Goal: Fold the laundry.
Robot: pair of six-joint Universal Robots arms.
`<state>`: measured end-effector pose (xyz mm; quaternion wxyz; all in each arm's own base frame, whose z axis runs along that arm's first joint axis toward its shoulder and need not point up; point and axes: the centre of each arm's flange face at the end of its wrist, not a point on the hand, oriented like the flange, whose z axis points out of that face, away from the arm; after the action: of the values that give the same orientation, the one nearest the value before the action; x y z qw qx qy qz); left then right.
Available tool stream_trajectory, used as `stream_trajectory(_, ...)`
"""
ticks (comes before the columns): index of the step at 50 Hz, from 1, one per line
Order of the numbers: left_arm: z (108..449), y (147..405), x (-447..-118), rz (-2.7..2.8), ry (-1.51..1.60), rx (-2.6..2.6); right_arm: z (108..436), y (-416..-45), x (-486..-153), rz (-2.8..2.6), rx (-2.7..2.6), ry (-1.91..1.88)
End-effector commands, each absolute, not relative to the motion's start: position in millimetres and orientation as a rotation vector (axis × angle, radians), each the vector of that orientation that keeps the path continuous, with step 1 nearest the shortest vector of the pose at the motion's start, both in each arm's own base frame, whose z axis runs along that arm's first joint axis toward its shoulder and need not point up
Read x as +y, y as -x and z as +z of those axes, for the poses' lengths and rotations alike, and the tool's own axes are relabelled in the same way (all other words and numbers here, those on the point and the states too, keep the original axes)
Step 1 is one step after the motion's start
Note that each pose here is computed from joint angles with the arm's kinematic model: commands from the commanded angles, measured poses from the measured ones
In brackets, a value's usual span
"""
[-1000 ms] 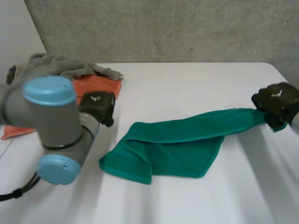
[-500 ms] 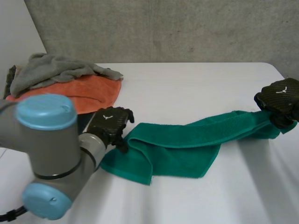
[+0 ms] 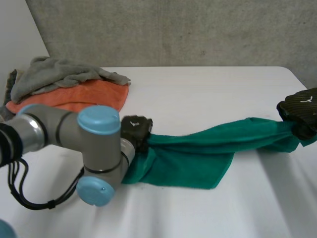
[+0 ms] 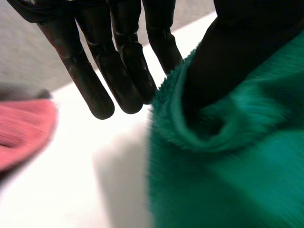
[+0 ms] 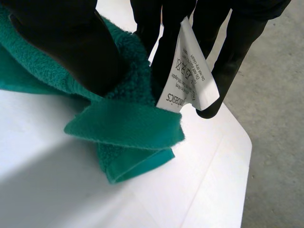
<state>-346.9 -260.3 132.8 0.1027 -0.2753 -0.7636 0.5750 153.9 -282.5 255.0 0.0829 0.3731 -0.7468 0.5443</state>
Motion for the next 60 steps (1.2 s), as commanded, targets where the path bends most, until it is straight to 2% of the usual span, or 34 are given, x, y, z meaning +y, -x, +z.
stream_trajectory(1, 202.0, 323.6, -252.1, 1.868, 0.707, -2.198, 274.6, -141.1, -286.3, 1.642, -2.148, -1.063)
stream_trajectory(4, 233.1, 311.4, -235.7, 1.937, 0.719, -2.142, 288.7, -135.9, -285.9, 1.646, -2.075, -1.064)
stream_trajectory(8, 256.2, 298.4, -218.4, 2.024, 0.84, -2.087, 298.8, -136.6, -271.1, 1.595, -2.043, -1.127)
stream_trajectory(15, 231.3, 294.7, -213.0, 2.013, 1.141, -2.124, 280.2, -141.6, -253.8, 1.421, -2.137, -1.284)
stream_trajectory(18, 201.1, 299.2, -228.5, 1.968, 1.239, -2.184, 264.4, -150.4, -264.1, 1.407, -2.166, -1.336)
stream_trajectory(23, 181.5, 321.1, -276.5, 2.091, 1.253, -2.144, 245.9, -173.7, -296.8, 1.488, -2.094, -1.336)
stream_trajectory(27, 215.6, 341.3, -322.6, 2.414, 1.204, -1.936, 274.0, -186.8, -344.1, 1.717, -1.855, -1.098)
stream_trajectory(28, 247.1, 344.7, -340.1, 2.611, 1.155, -1.801, 283.6, -189.6, -352.9, 1.776, -1.79, -1.053)
stream_trajectory(30, 283.9, 346.4, -353.9, 2.829, 1.072, -1.629, 303.1, -193.1, -368.1, 1.886, -1.663, -0.959)
stream_trajectory(31, 314.6, 348.3, -359.3, 3.003, 0.991, -1.464, 324.6, -194.5, -380.6, 1.993, -1.527, -0.866)
stream_trajectory(35, 388.5, 345.4, -355.7, 3.297, 0.693, -1.051, 375.3, -197.7, -393.0, 2.228, -1.193, -0.654)
stream_trajectory(39, 404.4, 344.1, -341.7, 3.288, 0.716, -0.992, 393.7, -202.5, -386.4, 2.296, -1.101, -0.595)
stream_trajectory(42, 391.0, 342.1, -337.1, 3.219, 0.81, -1.106, 393.2, -205.8, -379.6, 2.286, -1.142, -0.624)
stream_trajectory(46, 359.0, 330.1, -326.6, 3.059, 0.933, -1.319, 369.3, -207.4, -371.2, 2.196, -1.345, -0.733)
stream_trajectory(50, 312.5, 315.8, -315.0, 2.882, 1.049, -1.526, 322.4, -202.9, -360.1, 2.024, -1.661, -0.865)
stream_trajectory(51, 291.0, 312.9, -309.7, 2.809, 1.102, -1.602, 313.7, -202.3, -357.4, 1.992, -1.712, -0.89)
stream_trajectory(53, 270.5, 310.0, -304.3, 2.738, 1.158, -1.672, 296.4, -202.1, -352.5, 1.935, -1.803, -0.936)
stream_trajectory(55, 242.2, 306.0, -295.4, 2.638, 1.231, -1.76, 265.8, -202.6, -346.5, 1.846, -1.95, -0.998)
stream_trajectory(58, 218.3, 303.2, -287.8, 2.55, 1.289, -1.829, 227.2, -202.9, -341.1, 1.738, -2.12, -1.043)
stream_trajectory(60, 189.0, 302.0, -283.0, 2.449, 1.36, -1.904, 211.1, -201.9, -339.5, 1.689, -2.179, -1.054)
